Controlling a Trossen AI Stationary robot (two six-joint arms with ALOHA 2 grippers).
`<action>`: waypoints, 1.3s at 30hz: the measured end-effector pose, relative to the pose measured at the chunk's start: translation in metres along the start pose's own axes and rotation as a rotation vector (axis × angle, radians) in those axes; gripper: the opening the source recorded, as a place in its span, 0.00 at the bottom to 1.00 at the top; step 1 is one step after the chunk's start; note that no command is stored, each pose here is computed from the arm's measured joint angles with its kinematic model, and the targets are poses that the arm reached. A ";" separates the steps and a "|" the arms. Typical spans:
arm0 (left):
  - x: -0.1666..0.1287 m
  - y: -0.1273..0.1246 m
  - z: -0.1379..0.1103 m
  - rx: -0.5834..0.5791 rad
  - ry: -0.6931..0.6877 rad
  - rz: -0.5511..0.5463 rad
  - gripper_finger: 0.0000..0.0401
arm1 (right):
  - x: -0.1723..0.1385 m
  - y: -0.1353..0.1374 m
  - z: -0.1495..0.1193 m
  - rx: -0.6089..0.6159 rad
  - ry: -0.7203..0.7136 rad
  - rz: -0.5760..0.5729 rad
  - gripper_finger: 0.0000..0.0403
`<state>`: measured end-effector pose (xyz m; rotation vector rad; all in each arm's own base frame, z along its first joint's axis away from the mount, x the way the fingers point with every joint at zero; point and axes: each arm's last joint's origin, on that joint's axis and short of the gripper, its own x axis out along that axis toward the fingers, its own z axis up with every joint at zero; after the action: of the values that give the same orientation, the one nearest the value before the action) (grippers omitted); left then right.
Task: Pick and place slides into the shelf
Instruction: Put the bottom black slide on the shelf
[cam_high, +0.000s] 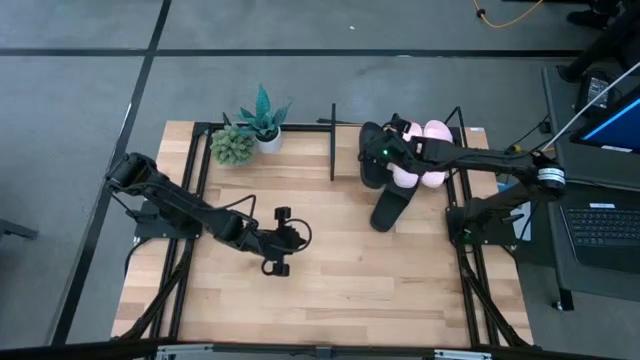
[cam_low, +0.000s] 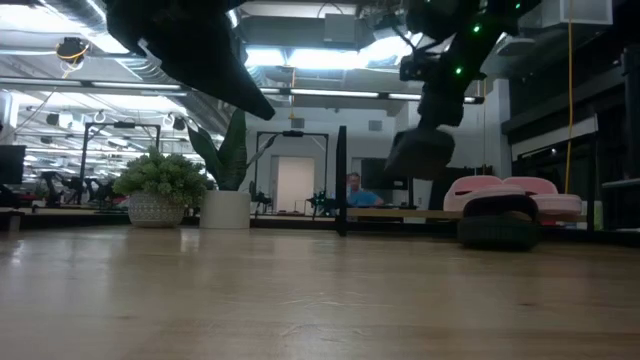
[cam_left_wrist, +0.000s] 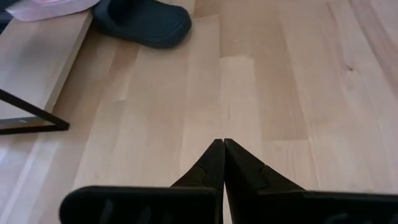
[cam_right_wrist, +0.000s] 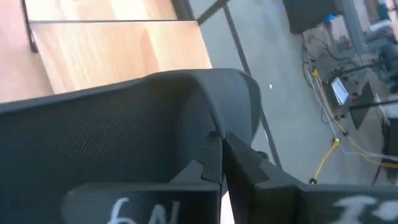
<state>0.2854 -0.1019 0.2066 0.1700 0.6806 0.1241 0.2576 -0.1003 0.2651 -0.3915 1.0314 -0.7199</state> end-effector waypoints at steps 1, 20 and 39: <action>0.000 0.001 0.000 -0.002 0.001 0.003 0.00 | 0.004 -0.001 0.000 -0.008 0.001 0.015 0.02; 0.002 0.004 0.000 -0.006 0.004 0.009 0.00 | 0.065 -0.008 -0.013 -0.083 0.152 0.052 0.02; 0.002 0.004 -0.001 0.000 0.016 0.011 0.00 | 0.074 -0.011 -0.019 -0.207 0.197 0.066 0.02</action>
<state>0.2858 -0.0979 0.2055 0.1726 0.6957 0.1366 0.2606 -0.1594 0.2158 -0.4693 1.3050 -0.6026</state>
